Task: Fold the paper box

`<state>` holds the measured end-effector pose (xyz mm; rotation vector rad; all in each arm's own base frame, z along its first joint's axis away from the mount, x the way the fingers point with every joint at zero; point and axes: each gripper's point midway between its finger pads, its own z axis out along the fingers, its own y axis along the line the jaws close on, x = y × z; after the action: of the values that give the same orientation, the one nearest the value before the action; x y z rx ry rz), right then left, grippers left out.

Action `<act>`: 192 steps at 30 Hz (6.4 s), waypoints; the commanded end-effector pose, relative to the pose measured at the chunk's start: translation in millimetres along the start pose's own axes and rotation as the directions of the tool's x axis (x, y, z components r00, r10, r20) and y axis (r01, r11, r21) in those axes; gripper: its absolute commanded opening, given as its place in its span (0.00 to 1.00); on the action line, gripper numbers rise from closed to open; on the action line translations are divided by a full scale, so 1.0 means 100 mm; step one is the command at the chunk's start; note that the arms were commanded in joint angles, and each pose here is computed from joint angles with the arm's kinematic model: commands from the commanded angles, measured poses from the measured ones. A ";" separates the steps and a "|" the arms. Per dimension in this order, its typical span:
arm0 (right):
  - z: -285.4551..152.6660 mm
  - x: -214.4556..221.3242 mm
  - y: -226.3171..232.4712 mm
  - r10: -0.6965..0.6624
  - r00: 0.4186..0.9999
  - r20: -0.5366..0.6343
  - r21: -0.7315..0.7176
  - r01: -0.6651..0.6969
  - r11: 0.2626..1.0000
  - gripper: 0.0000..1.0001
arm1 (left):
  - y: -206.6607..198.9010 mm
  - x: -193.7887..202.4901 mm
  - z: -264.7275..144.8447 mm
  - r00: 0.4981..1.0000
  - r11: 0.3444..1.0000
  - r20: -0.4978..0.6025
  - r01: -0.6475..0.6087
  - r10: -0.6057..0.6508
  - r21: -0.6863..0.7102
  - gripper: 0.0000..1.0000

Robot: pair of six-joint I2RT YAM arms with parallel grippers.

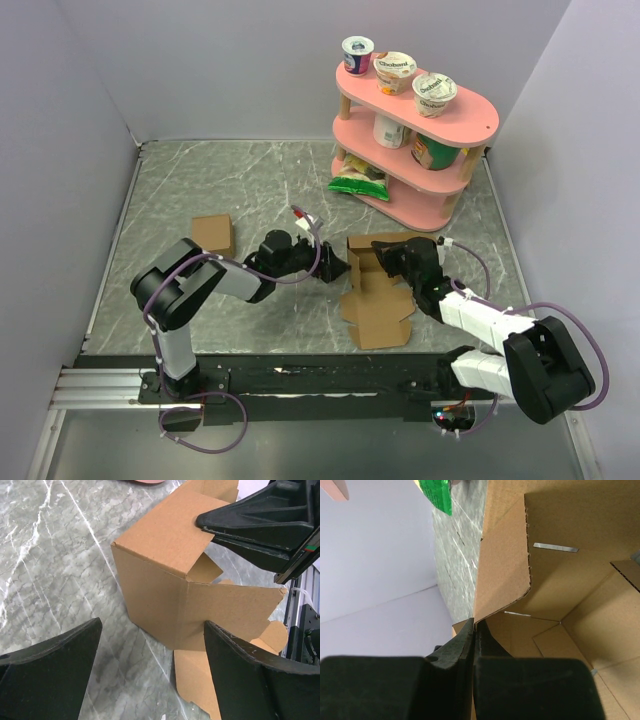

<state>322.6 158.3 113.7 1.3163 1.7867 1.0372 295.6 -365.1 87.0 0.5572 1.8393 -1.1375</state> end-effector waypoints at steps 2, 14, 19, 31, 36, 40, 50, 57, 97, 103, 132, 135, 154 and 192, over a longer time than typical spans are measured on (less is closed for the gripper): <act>-0.03 -0.05 -0.11 -0.071 0.997 0.017 0.017 0.070 0.997 0.00 | -0.13 -0.16 0.07 0.996 0.995 0.038 -0.077 0.075 0.064 0.88; -0.15 -0.08 -0.26 -0.137 0.990 0.023 -0.002 0.137 0.991 0.00 | -0.19 0.14 0.10 0.992 0.988 -0.011 -0.120 0.122 0.100 0.83; -0.20 -0.11 -0.39 -0.156 0.987 0.026 0.013 0.155 0.988 0.00 | -0.17 0.21 0.14 0.990 0.989 -0.013 -0.140 0.140 0.050 0.82; -0.28 -0.21 -0.57 -0.249 0.966 0.065 0.039 0.246 0.968 0.00 | -0.23 0.23 0.11 0.992 0.989 0.002 -0.128 0.128 0.069 0.82; -0.29 -0.21 -0.65 -0.254 0.965 0.061 0.055 0.251 0.967 0.00 | -0.35 0.09 0.09 0.990 0.986 0.050 -0.134 0.130 0.099 0.83; -0.28 -0.20 -0.64 -0.257 0.965 0.055 0.054 0.254 0.966 0.00 | -0.38 -0.06 0.04 0.986 0.985 0.090 -0.150 0.142 0.089 0.83; -0.29 -0.21 -0.66 -0.268 0.962 0.054 0.060 0.265 0.962 0.00 | -0.42 -0.15 0.08 0.979 0.972 0.083 -0.197 0.187 0.131 0.75; -0.32 -0.24 -0.68 -0.275 0.959 0.070 0.065 0.271 0.960 0.00 | -0.46 -0.47 -0.09 0.981 0.981 0.181 -0.105 0.076 0.161 0.68; -0.29 -0.21 -0.66 -0.258 0.964 0.057 0.065 0.255 0.965 0.00 | -0.48 0.04 0.32 0.985 0.975 -0.026 0.175 -0.173 0.139 0.34; -0.30 -0.23 -0.68 -0.259 0.964 0.064 0.069 0.254 0.965 0.00 | -0.46 0.24 0.31 0.990 0.990 -0.063 0.128 -0.125 0.057 0.33; -0.38 -0.27 -0.76 -0.281 0.956 0.084 0.043 0.279 0.959 0.00 | -0.48 0.77 0.19 0.999 0.999 -0.047 -0.005 0.002 -0.054 0.33; -0.38 -0.29 -0.80 -0.276 0.957 0.094 0.048 0.272 0.961 0.00 | -0.50 0.64 0.17 1.000 0.998 -0.004 -0.005 0.005 -0.060 0.41; -0.40 -0.27 -0.66 -0.278 0.957 0.087 0.036 0.276 0.961 0.00 | -0.31 0.03 -0.40 0.992 0.993 0.042 -0.115 0.117 -0.037 0.92; -0.42 -0.29 -0.74 -0.180 0.979 0.091 0.117 0.169 0.979 0.00 | -0.32 0.24 0.33 0.983 0.978 0.105 -0.134 0.152 -0.158 0.98</act>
<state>275.9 121.3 96.2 1.1123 1.7678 0.9139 275.6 -400.5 55.2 0.5585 1.8239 -0.8789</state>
